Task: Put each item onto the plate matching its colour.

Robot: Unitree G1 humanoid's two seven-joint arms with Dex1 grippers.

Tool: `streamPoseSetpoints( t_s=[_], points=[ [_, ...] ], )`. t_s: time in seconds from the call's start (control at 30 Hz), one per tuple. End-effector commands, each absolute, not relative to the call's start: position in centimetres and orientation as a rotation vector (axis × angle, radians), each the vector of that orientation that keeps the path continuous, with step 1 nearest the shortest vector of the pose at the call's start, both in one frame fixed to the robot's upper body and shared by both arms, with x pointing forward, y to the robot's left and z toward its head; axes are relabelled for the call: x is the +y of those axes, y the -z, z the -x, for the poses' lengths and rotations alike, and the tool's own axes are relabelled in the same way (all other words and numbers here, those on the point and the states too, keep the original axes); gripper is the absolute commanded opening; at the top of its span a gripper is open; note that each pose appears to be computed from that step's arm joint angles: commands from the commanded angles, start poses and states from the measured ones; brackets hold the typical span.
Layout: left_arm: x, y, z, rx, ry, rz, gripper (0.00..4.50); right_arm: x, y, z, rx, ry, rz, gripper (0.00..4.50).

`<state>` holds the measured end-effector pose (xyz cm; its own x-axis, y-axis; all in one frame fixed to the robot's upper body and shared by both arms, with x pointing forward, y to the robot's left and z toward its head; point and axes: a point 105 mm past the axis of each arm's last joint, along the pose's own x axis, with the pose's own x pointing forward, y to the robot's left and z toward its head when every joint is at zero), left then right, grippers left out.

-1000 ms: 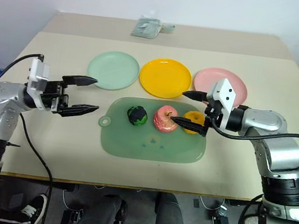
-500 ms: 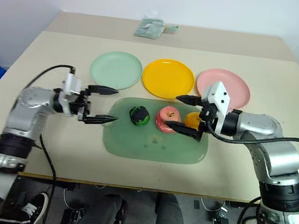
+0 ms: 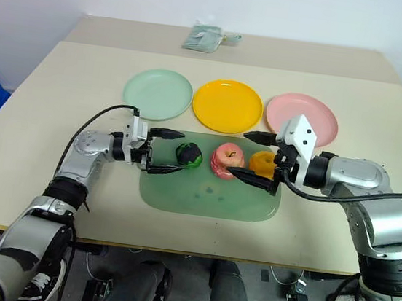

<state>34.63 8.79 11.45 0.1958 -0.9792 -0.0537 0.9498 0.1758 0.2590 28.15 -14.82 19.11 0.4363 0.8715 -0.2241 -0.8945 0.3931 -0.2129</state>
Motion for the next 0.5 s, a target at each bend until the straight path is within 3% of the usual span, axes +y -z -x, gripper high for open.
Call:
streamPoseSetpoints(
  t_s=[0.03,0.17,0.27,0.33,0.5],
  points=[
    [8.1,-11.7,-34.8,-0.148,1.396,-0.264,4.50,-15.0,-20.4,-28.0,0.017,-1.111,0.351,4.46],
    [7.7,-11.1,-34.7,-0.131,1.412,-0.273,4.50,-14.8,-20.5,-27.9,0.010,-1.105,0.352,4.46],
    [7.7,-10.8,-35.0,-0.118,1.404,-0.272,3.62,-14.8,-20.6,-27.9,0.007,-1.099,0.356,4.50],
    [7.8,-11.0,-35.1,-0.142,1.382,-0.286,2.70,-14.7,-20.8,-27.9,0.006,-1.096,0.359,4.50],
    [9.2,-13.3,-36.3,-0.221,1.281,-0.190,2.70,-14.6,-21.2,-28.0,-0.002,-1.092,0.361,4.50]
  ],
)
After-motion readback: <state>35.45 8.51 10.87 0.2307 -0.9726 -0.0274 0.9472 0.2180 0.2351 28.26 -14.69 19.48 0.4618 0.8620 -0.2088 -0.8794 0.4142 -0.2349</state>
